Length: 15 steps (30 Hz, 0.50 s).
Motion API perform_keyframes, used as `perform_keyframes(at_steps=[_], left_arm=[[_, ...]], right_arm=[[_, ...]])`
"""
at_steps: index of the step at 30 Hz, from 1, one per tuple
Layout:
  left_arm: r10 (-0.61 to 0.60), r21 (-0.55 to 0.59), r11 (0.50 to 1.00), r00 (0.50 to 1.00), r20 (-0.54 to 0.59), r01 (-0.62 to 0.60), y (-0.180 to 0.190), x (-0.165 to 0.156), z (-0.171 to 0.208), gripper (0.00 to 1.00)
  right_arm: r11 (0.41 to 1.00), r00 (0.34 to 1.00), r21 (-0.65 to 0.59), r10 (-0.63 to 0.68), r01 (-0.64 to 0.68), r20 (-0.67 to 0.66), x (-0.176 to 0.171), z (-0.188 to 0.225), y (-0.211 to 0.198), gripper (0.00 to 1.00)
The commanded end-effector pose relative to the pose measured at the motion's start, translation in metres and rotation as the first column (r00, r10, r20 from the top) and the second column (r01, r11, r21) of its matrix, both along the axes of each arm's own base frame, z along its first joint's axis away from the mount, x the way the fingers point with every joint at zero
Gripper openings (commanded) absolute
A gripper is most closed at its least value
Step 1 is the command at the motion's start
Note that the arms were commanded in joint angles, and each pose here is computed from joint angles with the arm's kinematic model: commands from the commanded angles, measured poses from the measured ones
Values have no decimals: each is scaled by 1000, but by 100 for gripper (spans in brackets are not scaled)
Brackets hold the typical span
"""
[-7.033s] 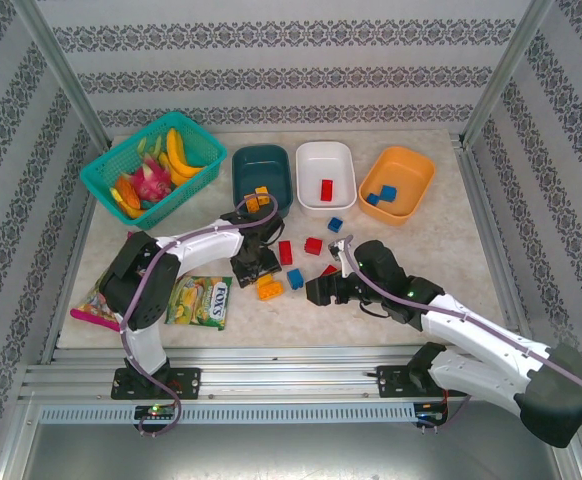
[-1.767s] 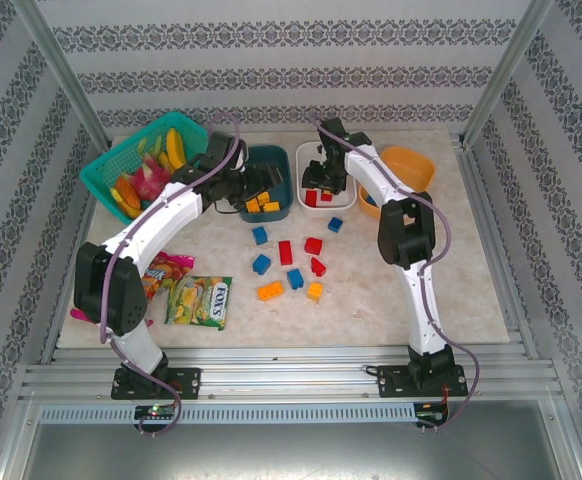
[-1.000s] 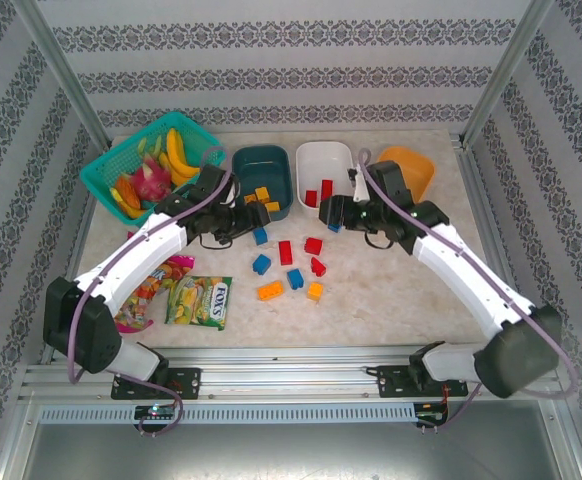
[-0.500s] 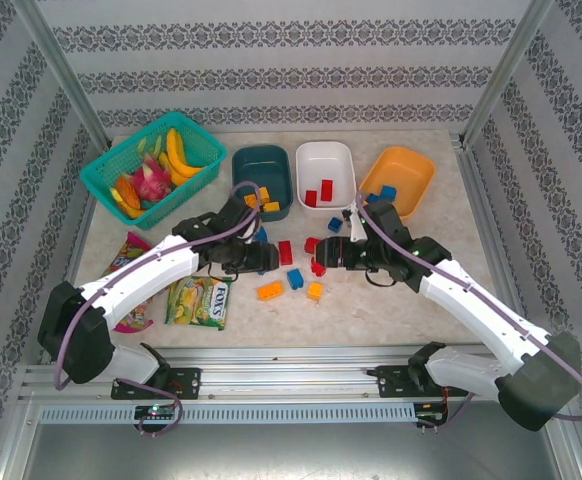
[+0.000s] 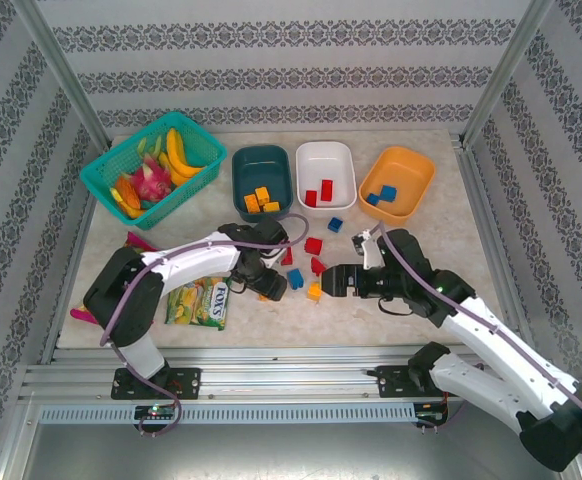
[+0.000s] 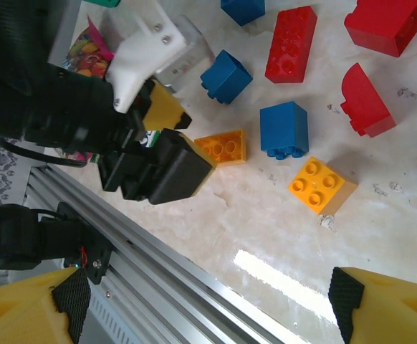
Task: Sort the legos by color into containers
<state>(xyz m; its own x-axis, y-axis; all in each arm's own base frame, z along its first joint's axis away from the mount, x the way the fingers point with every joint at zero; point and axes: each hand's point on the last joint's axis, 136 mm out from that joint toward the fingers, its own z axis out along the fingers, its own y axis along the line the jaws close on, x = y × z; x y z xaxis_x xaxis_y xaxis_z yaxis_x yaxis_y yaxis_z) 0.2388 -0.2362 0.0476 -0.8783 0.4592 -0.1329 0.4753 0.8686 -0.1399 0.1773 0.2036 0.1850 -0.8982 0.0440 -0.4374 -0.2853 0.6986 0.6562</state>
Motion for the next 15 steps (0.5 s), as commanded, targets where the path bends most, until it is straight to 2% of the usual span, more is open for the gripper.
perform_keyframes(at_steps=[1, 6, 9, 10, 14, 15], left_arm=[[-108, 38, 993, 994, 7, 108, -8, -3, -5, 75], [-123, 90, 988, 992, 11, 122, -10, 1, -19, 75], [-114, 115, 987, 993, 7, 112, -9, 3, -27, 72], [-112, 120, 987, 994, 4, 111, -9, 3, -29, 68], [-114, 121, 986, 993, 7, 113, -13, 1, -31, 36], [-113, 120, 987, 994, 11, 111, -14, 2, -30, 32]], right_arm=[[1000, 999, -2, -19, 19, -32, -9, -4, -5, 89], [999, 999, 2, -39, 39, -29, -9, -3, -8, 88], [999, 999, -2, -44, 44, -31, -9, -4, -9, 88], [999, 998, -3, -45, 45, -32, -9, -4, -9, 87], [998, 998, -9, -56, 55, -25, -5, -4, -10, 87], [998, 998, -7, -56, 56, -22, -4, -3, -9, 87]])
